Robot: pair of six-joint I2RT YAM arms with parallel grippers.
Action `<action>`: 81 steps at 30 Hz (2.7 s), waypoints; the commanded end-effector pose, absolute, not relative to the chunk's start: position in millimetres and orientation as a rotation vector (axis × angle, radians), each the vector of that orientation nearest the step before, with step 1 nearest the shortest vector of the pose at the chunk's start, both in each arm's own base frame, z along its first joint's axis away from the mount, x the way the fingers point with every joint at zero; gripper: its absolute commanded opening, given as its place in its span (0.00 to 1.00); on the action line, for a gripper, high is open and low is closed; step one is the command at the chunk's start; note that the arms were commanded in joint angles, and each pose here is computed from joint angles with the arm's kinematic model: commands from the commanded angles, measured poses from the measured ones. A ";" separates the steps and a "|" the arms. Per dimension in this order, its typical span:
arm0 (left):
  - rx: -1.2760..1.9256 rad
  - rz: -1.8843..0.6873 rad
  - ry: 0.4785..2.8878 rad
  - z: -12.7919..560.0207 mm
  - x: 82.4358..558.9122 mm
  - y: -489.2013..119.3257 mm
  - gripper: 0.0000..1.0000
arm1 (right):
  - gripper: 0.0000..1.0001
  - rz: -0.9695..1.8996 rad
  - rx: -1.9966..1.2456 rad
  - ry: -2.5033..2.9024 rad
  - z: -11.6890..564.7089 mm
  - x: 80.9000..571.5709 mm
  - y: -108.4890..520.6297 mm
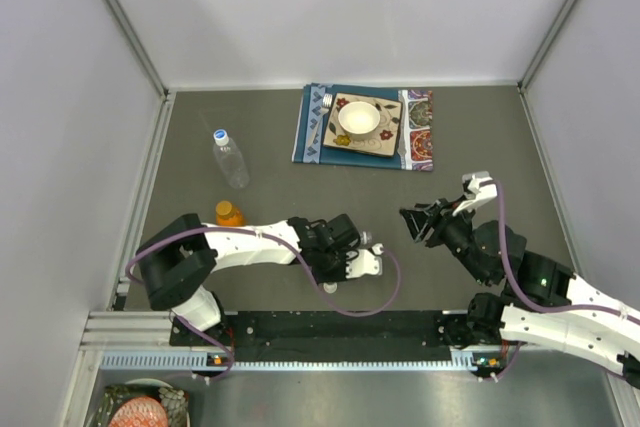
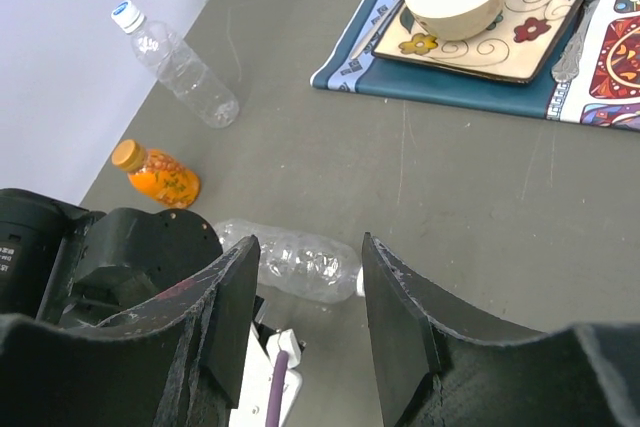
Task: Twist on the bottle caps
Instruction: Pick up the bottle cap from the center of the board.
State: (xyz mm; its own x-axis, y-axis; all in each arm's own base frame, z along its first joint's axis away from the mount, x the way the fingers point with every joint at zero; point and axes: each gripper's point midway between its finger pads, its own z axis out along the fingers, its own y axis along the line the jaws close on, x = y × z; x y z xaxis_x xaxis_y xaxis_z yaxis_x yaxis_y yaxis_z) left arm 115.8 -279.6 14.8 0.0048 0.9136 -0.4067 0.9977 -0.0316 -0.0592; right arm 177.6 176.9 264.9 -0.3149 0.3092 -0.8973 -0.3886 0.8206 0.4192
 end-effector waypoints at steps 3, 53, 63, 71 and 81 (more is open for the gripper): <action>2.049 -0.572 1.969 15.2 114.5 -296.1 0.00 | 0.46 0.762 -0.036 1.700 297.2 174.4 176.1; 0.684 -0.765 0.973 484.8 222.5 -257.6 0.00 | 0.81 2.047 0.372 0.787 516.0 191.7 289.9; 0.801 -0.781 0.902 480.6 208.5 -267.8 0.00 | 0.75 2.089 0.472 0.871 500.8 207.9 307.6; 0.852 -0.802 0.872 480.6 199.0 -271.2 0.00 | 0.71 2.139 0.464 0.852 505.0 208.9 316.2; 0.808 -0.770 0.907 476.0 208.8 -266.9 0.00 | 0.47 2.181 0.435 0.833 509.2 204.6 319.9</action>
State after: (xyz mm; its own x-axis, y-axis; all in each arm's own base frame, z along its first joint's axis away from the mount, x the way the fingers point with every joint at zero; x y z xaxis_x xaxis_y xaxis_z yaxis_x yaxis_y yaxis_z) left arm 209.0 -271.9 466.5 0.3677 -0.2020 -0.9078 0.8584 0.4491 0.2478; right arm 219.8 329.9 474.9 -0.6342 0.7730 0.0148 -0.4924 -0.4186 0.7631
